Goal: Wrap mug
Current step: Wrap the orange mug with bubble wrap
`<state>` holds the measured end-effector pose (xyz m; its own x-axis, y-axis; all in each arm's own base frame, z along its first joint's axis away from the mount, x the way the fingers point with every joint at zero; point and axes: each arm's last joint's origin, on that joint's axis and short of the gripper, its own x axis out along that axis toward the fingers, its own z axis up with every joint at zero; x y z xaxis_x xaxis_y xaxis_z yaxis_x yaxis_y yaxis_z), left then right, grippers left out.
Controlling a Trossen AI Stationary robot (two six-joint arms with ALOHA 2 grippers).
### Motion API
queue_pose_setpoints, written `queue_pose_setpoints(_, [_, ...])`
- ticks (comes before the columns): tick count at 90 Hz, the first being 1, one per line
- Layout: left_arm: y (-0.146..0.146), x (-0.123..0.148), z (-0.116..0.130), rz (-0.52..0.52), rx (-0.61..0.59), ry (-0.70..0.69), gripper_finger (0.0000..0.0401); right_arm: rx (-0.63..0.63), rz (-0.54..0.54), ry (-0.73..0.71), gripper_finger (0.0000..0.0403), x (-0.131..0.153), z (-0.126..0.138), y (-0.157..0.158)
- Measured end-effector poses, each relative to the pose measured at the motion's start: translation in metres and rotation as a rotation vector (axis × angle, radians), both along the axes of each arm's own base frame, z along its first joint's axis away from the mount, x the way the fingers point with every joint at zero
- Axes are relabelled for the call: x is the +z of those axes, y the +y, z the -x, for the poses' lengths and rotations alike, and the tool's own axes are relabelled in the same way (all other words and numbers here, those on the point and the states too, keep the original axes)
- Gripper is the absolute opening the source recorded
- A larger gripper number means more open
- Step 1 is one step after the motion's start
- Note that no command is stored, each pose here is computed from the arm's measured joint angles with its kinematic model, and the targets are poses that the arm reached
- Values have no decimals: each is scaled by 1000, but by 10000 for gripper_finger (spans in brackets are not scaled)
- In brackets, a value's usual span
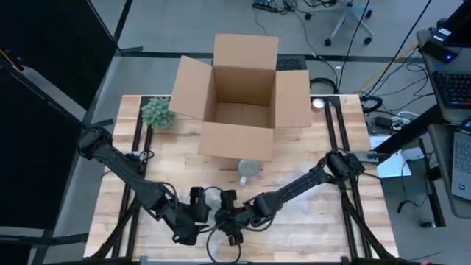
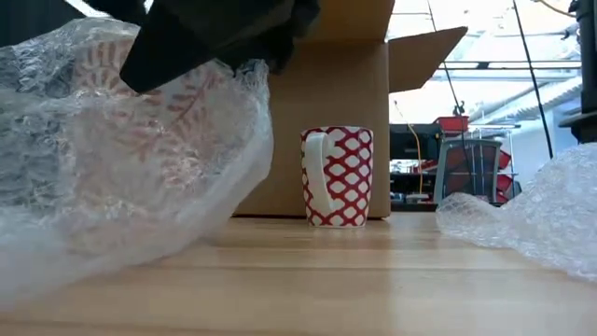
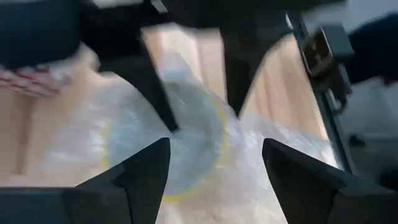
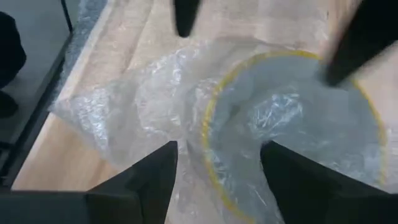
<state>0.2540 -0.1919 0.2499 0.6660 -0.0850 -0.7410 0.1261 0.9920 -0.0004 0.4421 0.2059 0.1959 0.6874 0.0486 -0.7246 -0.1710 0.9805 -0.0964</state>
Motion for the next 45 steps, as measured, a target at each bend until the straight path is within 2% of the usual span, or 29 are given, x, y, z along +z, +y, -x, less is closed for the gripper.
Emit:
queue_pose_setpoints(10, [3, -7, -6, 10, -15, 7, 245, 0, 2, -2, 217, 0, 0, 0])
queue_pose_setpoints(23, [7, -39, -10, 75, -65, 98, 245, 1, 5, -8, 217, 0, 0, 0])
queue_pose_setpoints(45, [13, -62, -14, 122, -73, 94, 244, -7, 5, -19, 217, 2, -2, -3])
